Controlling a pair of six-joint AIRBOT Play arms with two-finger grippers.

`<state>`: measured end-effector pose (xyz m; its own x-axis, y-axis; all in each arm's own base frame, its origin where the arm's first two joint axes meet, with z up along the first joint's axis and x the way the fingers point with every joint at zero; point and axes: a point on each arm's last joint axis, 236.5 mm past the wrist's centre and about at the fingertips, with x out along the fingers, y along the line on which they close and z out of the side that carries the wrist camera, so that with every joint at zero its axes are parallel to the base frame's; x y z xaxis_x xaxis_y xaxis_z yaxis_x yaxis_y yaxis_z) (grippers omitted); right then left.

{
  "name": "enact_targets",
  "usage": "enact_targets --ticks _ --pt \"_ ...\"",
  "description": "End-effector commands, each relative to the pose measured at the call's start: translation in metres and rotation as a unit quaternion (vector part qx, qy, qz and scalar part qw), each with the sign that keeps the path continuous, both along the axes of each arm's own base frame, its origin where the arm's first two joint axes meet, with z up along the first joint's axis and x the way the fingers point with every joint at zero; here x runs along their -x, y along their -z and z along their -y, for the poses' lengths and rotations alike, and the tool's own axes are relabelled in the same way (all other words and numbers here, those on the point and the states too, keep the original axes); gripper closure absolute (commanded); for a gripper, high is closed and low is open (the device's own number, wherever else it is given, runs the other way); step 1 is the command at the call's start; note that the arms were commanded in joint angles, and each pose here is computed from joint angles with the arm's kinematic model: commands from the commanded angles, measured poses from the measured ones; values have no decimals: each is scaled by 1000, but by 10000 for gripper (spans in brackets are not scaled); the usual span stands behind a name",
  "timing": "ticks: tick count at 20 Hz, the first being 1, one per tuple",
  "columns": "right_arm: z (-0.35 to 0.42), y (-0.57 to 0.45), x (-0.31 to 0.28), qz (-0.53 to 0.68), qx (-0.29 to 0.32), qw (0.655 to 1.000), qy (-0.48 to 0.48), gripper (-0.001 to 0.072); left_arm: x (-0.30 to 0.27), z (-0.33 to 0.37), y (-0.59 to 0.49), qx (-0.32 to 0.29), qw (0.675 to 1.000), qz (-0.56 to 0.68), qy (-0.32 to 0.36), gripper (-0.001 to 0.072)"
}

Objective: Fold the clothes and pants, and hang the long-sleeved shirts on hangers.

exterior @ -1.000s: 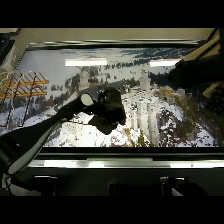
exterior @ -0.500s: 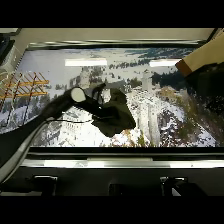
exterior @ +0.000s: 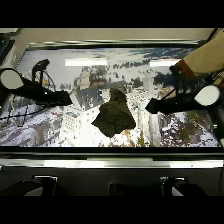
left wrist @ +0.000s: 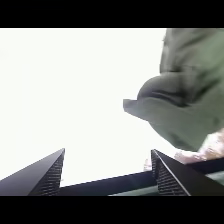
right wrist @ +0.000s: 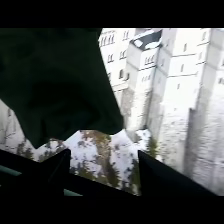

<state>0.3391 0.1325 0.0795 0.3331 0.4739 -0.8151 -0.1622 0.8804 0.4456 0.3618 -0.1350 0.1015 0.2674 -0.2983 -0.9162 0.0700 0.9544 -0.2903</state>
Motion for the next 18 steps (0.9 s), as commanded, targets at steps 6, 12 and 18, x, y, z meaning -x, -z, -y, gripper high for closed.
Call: enact_targets --ticks 6,12,18 --pt "-16 113 -15 -123 -175 974 71 51 2 -49 22 -50 998 -16 -42 95" --pt "-28 154 -21 -167 -216 959 81 68 2 -49 26 -51 998 -16 -43 97" --pt "-66 164 -15 -177 -221 957 58 335 -1 -48 25 -49 998 -10 -46 96"
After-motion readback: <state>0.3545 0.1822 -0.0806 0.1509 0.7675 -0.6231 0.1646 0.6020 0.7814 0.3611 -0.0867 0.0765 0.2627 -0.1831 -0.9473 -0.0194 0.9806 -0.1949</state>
